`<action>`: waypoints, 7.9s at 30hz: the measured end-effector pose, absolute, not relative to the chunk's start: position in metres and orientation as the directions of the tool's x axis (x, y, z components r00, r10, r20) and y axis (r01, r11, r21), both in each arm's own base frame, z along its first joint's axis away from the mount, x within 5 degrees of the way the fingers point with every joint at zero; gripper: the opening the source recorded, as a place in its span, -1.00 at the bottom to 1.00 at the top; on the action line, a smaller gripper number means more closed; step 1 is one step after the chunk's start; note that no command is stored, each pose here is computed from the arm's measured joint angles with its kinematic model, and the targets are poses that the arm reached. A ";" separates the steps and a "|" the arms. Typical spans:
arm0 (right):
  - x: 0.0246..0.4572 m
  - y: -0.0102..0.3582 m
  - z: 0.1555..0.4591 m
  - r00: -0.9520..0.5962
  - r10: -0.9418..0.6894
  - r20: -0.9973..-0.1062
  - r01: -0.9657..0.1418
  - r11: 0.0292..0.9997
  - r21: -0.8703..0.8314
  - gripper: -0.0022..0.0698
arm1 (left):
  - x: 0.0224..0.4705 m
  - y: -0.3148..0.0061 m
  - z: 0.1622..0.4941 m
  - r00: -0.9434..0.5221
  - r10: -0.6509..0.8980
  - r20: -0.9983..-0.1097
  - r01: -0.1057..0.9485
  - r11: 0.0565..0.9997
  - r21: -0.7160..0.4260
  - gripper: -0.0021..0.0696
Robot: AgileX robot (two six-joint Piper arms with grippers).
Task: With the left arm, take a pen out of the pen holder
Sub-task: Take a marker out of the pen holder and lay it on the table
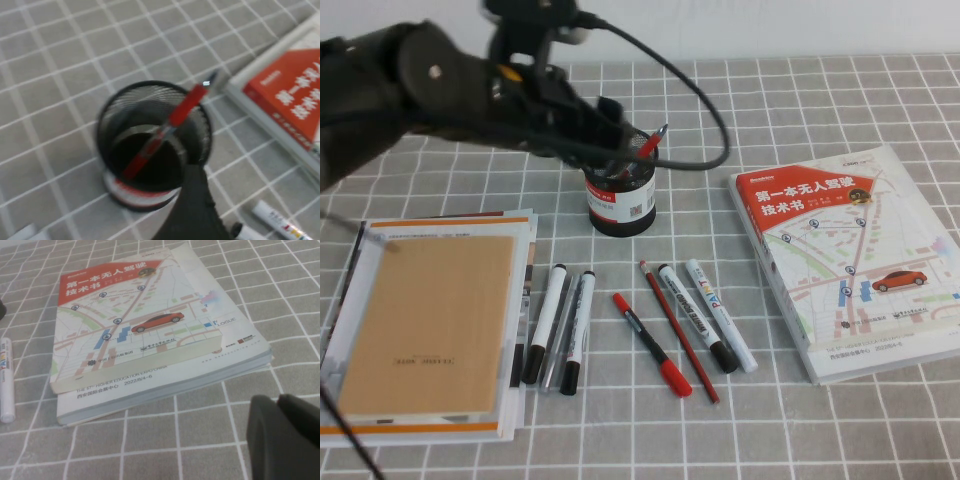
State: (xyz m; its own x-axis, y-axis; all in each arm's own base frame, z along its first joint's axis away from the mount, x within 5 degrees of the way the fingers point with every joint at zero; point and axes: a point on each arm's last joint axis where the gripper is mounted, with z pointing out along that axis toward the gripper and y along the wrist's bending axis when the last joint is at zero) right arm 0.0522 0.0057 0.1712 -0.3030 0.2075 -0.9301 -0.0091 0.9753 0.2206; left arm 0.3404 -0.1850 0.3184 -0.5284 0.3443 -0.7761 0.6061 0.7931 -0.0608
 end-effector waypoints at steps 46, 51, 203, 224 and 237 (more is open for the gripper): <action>0.052 0.006 0.171 -0.303 0.208 -0.930 -0.009 0.975 0.221 -0.97 | 0.433 -0.240 0.237 -0.345 0.424 -0.837 0.731 0.681 0.044 -0.12; 0.052 0.006 0.171 -0.303 0.208 -0.930 -0.009 0.975 0.221 -0.97 | 0.433 -0.240 0.237 -0.348 0.412 -0.842 0.726 0.687 0.036 -0.74; 0.052 0.006 0.171 -0.303 0.208 -0.930 -0.009 0.975 0.221 -0.97 | 0.063 -0.010 0.201 -0.055 -0.107 -0.993 0.146 0.983 -0.114 -0.94; 0.052 0.006 0.171 -0.303 0.208 -0.930 -0.009 0.975 0.221 -0.97 | 0.053 -0.003 0.172 -0.286 0.165 -0.944 0.067 0.986 0.152 -0.94; 0.052 0.006 0.171 -0.303 0.208 -0.930 -0.009 0.975 0.221 -0.97 | 0.053 -0.003 0.172 -0.289 0.157 -0.944 0.073 0.987 0.142 -0.94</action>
